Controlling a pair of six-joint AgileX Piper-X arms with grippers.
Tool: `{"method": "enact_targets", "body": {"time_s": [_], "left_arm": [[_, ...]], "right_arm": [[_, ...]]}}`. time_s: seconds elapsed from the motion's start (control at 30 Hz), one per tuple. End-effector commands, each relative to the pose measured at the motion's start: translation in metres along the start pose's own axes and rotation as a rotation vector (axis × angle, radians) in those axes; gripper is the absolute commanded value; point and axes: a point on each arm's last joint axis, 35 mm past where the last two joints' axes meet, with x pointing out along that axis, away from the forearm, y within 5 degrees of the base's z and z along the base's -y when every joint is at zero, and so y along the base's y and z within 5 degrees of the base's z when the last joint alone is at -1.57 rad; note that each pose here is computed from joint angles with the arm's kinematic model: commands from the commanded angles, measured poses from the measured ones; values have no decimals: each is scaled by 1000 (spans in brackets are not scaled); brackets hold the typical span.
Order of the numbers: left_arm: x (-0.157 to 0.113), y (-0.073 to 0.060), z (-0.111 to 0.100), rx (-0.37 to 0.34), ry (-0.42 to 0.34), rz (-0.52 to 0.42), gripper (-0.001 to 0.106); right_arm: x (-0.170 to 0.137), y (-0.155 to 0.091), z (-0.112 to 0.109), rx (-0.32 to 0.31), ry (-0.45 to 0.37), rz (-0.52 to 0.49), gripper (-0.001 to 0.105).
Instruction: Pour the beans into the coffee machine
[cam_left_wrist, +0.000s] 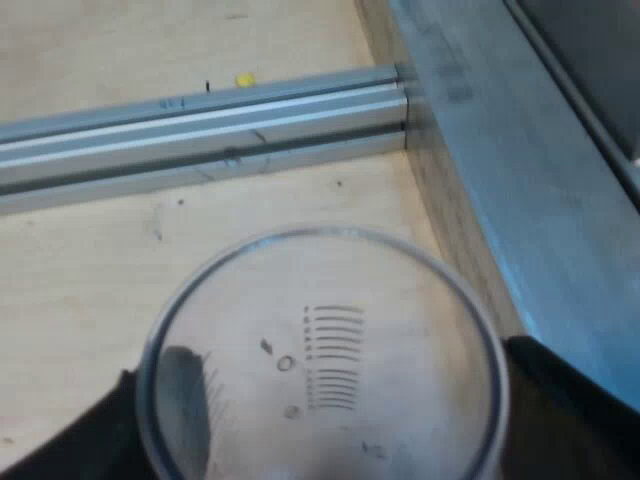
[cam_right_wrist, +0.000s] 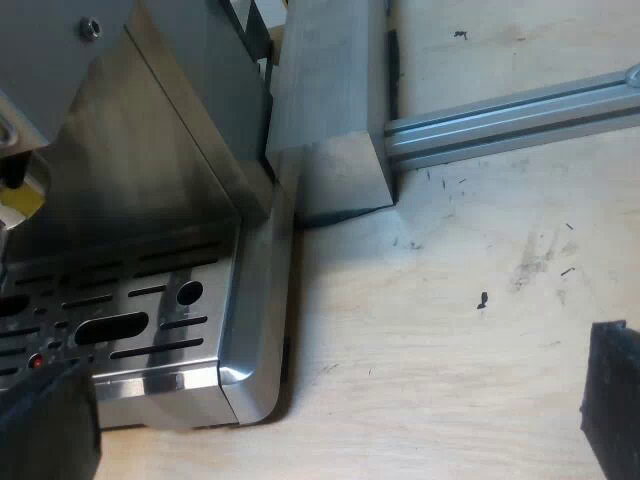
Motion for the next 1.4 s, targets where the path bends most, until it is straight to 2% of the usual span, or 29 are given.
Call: {"method": "enact_targets", "body": {"time_s": [0.03, 0.3, 0.9, 1.07, 1.17, 1.4], "left_arm": [[3, 2, -1, -4, 4, 5, 64], [6, 2, -5, -10, 26, 5, 64], [6, 1, 1, -13, -4, -26, 64], [8, 2, 8, -24, -19, -26, 73], [8, 1, 12, -27, -8, -37, 73], [10, 0, 26, -17, -42, -92, 73]], "right_arm": [[-4, 1, 4, -2, -18, 16, 104], [-4, 1, 4, -2, -18, 16, 104], [-4, 1, 4, -2, -18, 16, 104], [-4, 1, 4, -2, -18, 16, 104], [-4, 1, 4, -2, -18, 16, 104], [-4, 1, 4, -2, -18, 16, 104]]}}
